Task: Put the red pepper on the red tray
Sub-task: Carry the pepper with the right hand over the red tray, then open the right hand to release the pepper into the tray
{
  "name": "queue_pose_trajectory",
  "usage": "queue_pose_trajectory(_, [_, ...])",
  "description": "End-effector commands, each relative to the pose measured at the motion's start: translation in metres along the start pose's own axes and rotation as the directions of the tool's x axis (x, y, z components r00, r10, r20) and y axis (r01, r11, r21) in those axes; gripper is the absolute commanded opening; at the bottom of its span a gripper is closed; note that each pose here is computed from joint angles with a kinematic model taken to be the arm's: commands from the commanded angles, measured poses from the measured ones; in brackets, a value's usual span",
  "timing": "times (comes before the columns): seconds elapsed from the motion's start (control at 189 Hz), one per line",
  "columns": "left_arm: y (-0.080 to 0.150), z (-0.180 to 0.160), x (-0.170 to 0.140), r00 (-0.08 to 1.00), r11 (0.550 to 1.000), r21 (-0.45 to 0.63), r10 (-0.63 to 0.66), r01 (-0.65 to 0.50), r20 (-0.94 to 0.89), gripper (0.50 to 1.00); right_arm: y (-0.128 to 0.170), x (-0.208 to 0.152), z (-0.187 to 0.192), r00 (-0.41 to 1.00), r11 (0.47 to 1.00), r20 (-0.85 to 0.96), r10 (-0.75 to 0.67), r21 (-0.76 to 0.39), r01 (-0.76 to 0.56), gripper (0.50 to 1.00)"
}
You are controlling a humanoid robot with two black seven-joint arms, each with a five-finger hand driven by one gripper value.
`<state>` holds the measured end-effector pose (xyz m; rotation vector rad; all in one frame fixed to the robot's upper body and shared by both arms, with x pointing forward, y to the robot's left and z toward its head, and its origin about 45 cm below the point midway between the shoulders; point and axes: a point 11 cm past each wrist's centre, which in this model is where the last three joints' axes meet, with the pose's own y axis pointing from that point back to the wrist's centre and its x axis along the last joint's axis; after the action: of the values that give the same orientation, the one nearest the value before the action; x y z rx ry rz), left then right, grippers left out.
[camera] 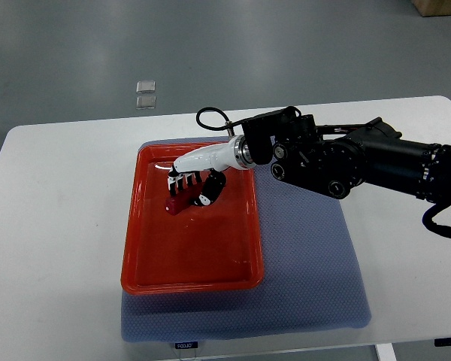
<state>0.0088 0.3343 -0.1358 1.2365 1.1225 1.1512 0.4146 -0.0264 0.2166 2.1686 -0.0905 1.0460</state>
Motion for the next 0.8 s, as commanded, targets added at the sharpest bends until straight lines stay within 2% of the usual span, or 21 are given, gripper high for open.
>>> queue_pose_trajectory(0.0, [0.0, 0.0, 0.0, 1.0, 1.0, 0.0, 0.0, 0.0, 0.0, 1.0, -0.001, -0.003, 0.001, 1.0, 1.0, 0.006, -0.002, 0.001, 0.002, 0.588])
queue_pose_trajectory(0.106, [0.0, 0.0, 0.0, 1.0, 1.0, 0.0, 0.001, -0.001, 0.0, 1.0, -0.001, -0.004, 0.001, 1.0, 1.0, 0.007, -0.001, 0.001, 0.001, 0.662])
queue_pose_trajectory(0.127, [0.0, 0.0, 0.0, 1.0, 1.0, 0.0, 0.0, 0.0, 0.0, 1.0, -0.001, -0.004, 0.001, 1.0, 1.0, 0.007, -0.001, 0.001, 0.001, 0.694])
queue_pose_trajectory(0.201, [0.0, 0.0, 0.0, 1.0, 1.0, 0.0, 0.0, 0.0, 0.0, 1.0, -0.001, -0.004, 0.001, 1.0, 1.0, 0.01, -0.001, 0.002, 0.001, 0.756])
queue_pose_trajectory(0.323, [0.0, 0.0, 0.0, 1.0, 1.0, 0.0, 0.0, 0.0, 0.0, 1.0, -0.001, -0.004, 0.0, 1.0, 1.0, 0.01, -0.003, 0.003, 0.003, 0.782])
queue_pose_trajectory(0.45, [0.0, 0.0, 0.0, 1.0, 1.0, 0.0, 0.0, 0.0, 0.0, 1.0, -0.001, -0.003, 0.0, 1.0, 1.0, 0.018, -0.003, 0.006, 0.003, 0.789])
queue_pose_trajectory(0.482, [0.0, 0.0, 0.0, 1.0, 1.0, 0.0, 0.0, 0.0, 0.0, 1.0, -0.001, -0.003, 0.0, 1.0, 1.0, 0.019, -0.003, 0.006, 0.003, 0.803])
queue_pose_trajectory(0.54, [0.0, 0.0, 0.0, 1.0, 1.0, 0.0, 0.0, 0.0, 0.001, 1.0, -0.001, -0.001, -0.001, 1.0, 1.0, 0.016, 0.004, 0.007, -0.004, 0.872])
queue_pose_trajectory(0.582, [0.0, 0.0, 0.0, 1.0, 1.0, 0.0, 0.0, 0.0, 0.0, 1.0, 0.0, 0.001, 0.0, 1.0, 1.0, 0.014, 0.01, 0.005, -0.01, 0.891])
queue_pose_trajectory(0.709, [0.0, 0.0, 0.0, 1.0, 1.0, 0.0, 0.0, 0.0, 0.0, 1.0, 0.009, 0.02, 0.003, 0.997, 0.998, 0.035, 0.065, 0.002, -0.065, 0.905])
queue_pose_trajectory(0.794, [0.0, 0.0, 0.0, 1.0, 1.0, 0.0, 0.0, 0.0, 0.0, 1.0, 0.026, 0.033, 0.02, 0.991, 0.993, 0.065, 0.117, -0.024, -0.116, 0.905])
